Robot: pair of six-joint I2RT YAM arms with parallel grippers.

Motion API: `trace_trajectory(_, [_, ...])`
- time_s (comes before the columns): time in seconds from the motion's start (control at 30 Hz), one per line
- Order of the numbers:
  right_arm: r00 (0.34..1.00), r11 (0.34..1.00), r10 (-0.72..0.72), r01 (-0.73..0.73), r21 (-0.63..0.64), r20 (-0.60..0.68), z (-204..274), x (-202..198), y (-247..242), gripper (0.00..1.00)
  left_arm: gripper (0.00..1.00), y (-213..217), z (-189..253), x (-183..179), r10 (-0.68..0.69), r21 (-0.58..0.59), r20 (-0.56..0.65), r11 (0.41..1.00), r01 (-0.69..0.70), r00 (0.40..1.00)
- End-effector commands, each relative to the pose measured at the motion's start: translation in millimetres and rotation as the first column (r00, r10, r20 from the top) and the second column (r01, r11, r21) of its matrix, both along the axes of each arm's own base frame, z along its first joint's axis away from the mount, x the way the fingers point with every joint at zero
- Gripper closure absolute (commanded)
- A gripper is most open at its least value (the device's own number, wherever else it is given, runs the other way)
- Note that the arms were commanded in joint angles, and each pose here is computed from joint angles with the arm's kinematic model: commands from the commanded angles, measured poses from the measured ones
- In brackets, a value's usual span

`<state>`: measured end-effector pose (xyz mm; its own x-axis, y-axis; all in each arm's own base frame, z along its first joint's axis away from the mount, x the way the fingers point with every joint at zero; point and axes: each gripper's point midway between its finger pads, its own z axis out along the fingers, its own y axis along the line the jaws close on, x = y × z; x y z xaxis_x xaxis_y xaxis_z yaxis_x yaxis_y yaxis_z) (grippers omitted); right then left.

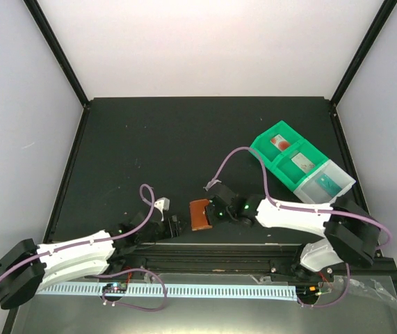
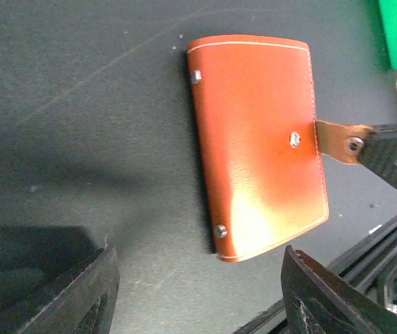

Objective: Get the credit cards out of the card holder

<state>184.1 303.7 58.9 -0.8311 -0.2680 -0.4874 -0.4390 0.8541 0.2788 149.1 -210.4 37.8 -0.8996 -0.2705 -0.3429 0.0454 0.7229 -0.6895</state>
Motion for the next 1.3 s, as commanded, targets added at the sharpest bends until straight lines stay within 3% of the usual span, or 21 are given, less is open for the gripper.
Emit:
trace_trajectory(0.0, [0.999, 0.994, 0.038, -0.041, 0.106, 0.029, 30.6, -5.9, 7.9, 0.99, 0.32, -19.2, 33.6, 13.3, -0.021, -0.101, 0.057, 0.994, 0.027, 0.998])
trace_trajectory(0.1, [0.997, 0.984, 0.058, -0.064, 0.167, 0.042, 45.6, -10.5, 11.0, 0.99, 0.29, -14.3, 33.4, 17.5, -0.014, -0.091, 0.059, 0.996, 0.020, 0.998])
trace_trajectory(0.23, [0.995, 0.964, 0.076, -0.091, 0.249, 0.070, 57.8, -12.8, 17.6, 0.99, 0.17, -13.2, 38.6, 19.9, -0.024, -0.119, 0.067, 0.992, 0.032, 0.997])
trace_trajectory(0.57, [0.989, 0.890, 0.144, -0.143, 0.434, 0.031, 80.9, -26.5, 45.6, 0.99, 0.17, -19.1, 50.4, 16.0, -0.076, -0.159, 0.084, 0.983, 0.089, 0.994])
trace_trajectory(0.8, [0.993, 0.906, 0.113, -0.109, 0.408, 0.013, 73.9, -23.7, 41.3, 0.99, 0.18, -20.1, 50.2, 13.5, -0.088, -0.169, 0.084, 0.980, 0.101, 0.993])
trace_trajectory(1.07, [0.998, 0.935, 0.056, -0.062, 0.350, 0.028, 63.4, -19.4, 22.0, 0.99, 0.23, -7.5, 36.6, 14.8, -0.066, -0.073, 0.067, 0.995, 0.071, 0.996])
trace_trajectory(1.27, [0.994, 0.901, 0.106, -0.113, 0.420, 0.040, 78.9, -26.6, 30.3, 0.99, 0.27, 1.5, 34.9, 17.7, -0.036, -0.032, 0.079, 0.999, 0.039, 0.996])
